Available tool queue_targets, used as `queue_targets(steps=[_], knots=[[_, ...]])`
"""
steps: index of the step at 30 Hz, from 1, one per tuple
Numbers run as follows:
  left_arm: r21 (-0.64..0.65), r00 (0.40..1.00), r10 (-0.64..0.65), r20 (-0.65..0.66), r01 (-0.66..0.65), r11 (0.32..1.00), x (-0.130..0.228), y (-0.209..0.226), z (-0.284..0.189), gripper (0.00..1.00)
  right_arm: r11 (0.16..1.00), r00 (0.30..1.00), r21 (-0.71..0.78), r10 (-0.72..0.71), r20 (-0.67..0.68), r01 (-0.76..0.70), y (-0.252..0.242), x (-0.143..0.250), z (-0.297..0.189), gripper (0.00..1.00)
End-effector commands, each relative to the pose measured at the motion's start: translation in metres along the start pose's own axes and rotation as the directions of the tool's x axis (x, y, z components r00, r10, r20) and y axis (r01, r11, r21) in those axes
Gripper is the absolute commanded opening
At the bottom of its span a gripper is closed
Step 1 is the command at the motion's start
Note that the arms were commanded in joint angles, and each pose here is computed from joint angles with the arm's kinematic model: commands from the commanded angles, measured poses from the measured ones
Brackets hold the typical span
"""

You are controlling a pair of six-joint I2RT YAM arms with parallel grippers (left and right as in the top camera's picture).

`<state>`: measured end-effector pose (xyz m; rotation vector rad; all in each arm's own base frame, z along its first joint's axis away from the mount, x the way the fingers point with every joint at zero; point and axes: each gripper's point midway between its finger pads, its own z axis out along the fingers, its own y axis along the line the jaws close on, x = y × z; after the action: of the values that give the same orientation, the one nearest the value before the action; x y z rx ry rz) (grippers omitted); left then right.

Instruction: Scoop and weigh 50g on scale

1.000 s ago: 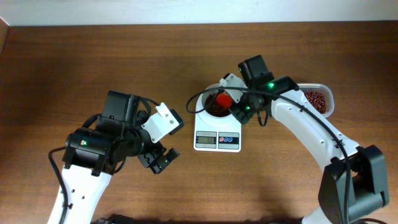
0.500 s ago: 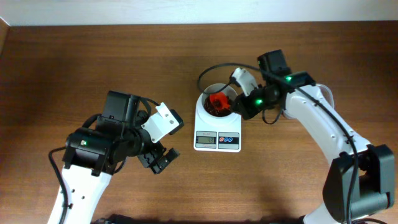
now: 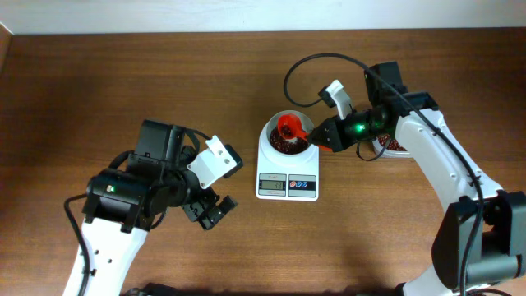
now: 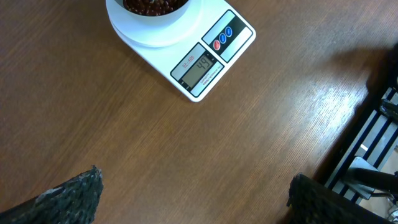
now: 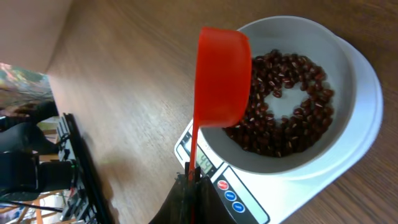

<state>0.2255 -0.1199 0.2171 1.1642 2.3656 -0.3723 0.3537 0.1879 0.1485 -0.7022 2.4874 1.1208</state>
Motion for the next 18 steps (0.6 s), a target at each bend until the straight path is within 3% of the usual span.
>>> queue_targets(steps=[1, 5, 8, 10, 15, 18], knots=[[0.0, 1.0, 0.016, 0.021, -0.016, 1.0, -0.005, 0.0, -0.005, 0.99, 1.0, 1.0, -0.021, -0.014, 0.019, 0.014, 0.004, -0.008, -0.003, 0.04], [0.0, 1.0, 0.016, 0.021, -0.016, 1.0, -0.005, 0.0, -0.005, 0.99, 0.991, 1.0, 0.135, -0.016, -0.021, 0.018, -0.023, -0.002, -0.004, 0.04], [0.0, 1.0, 0.016, 0.021, -0.016, 1.0, -0.005, 0.0, -0.005, 0.99, 0.999, 0.999, -0.015, -0.035, 0.03, 0.036, 0.008, -0.012, -0.007, 0.04], [0.0, 1.0, 0.016, 0.021, -0.016, 1.0, -0.005, 0.0, -0.005, 0.99, 0.998, 0.997, -0.031, -0.058, 0.056, 0.06, 0.018, -0.02, -0.015, 0.04], [0.0, 1.0, 0.016, 0.021, -0.016, 1.0, -0.005, 0.0, -0.005, 0.99, 0.973, 0.995, 0.215, -0.097, 0.031, 0.088, -0.012, -0.029, -0.031, 0.04], [0.0, 1.0, 0.017, 0.022, -0.017, 1.0, -0.005, 0.0, -0.005, 0.99, 0.958, 0.993, 0.263, -0.12, 0.007, 0.113, -0.016, -0.029, -0.037, 0.04]])
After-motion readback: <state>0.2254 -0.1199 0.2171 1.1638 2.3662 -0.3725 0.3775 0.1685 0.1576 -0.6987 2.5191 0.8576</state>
